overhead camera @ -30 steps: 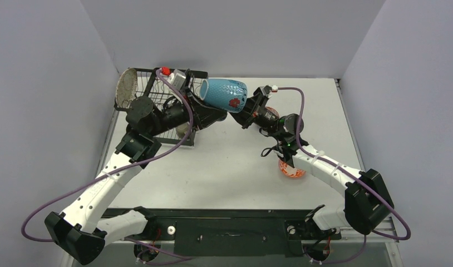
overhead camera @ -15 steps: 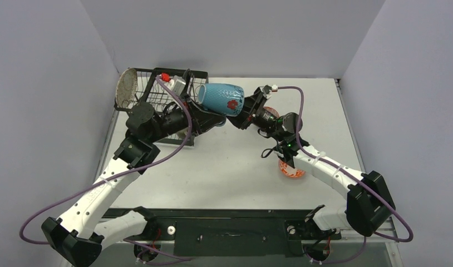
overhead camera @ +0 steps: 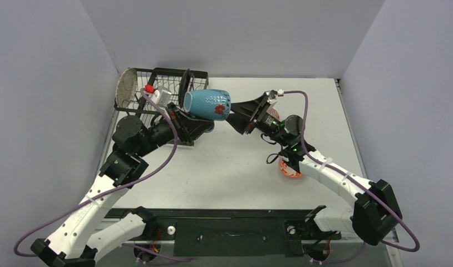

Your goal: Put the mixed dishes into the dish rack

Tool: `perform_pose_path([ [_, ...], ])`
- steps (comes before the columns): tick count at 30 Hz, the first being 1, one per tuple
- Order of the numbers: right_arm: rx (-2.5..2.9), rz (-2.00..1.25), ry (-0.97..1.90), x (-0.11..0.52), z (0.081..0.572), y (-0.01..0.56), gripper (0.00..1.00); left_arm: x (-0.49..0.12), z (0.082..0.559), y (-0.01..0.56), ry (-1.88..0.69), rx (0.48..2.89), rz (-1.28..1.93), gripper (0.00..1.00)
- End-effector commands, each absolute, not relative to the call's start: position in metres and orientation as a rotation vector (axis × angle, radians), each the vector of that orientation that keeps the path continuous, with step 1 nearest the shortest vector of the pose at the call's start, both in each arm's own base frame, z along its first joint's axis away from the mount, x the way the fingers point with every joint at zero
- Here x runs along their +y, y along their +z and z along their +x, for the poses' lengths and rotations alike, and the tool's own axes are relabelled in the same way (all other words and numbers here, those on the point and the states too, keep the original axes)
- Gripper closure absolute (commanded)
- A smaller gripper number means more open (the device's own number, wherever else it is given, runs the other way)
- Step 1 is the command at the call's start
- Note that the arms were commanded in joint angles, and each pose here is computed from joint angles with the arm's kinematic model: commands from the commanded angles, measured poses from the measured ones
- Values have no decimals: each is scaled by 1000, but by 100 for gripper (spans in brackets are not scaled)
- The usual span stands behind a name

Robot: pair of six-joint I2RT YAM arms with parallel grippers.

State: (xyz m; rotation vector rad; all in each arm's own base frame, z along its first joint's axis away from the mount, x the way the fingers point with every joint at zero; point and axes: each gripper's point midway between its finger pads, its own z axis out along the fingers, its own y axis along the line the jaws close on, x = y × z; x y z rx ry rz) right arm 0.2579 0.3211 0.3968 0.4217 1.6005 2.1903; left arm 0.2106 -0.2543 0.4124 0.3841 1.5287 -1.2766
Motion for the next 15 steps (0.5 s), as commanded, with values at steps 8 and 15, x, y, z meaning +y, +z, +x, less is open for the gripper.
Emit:
perform_pose_path([
  [8,1766,441,1545,262,297,332,47,-145,214,362,-695,1666,104,100],
  [15,1826,441,1406,237,308,307,50,-74,218,291,-364,1802,-230,100],
])
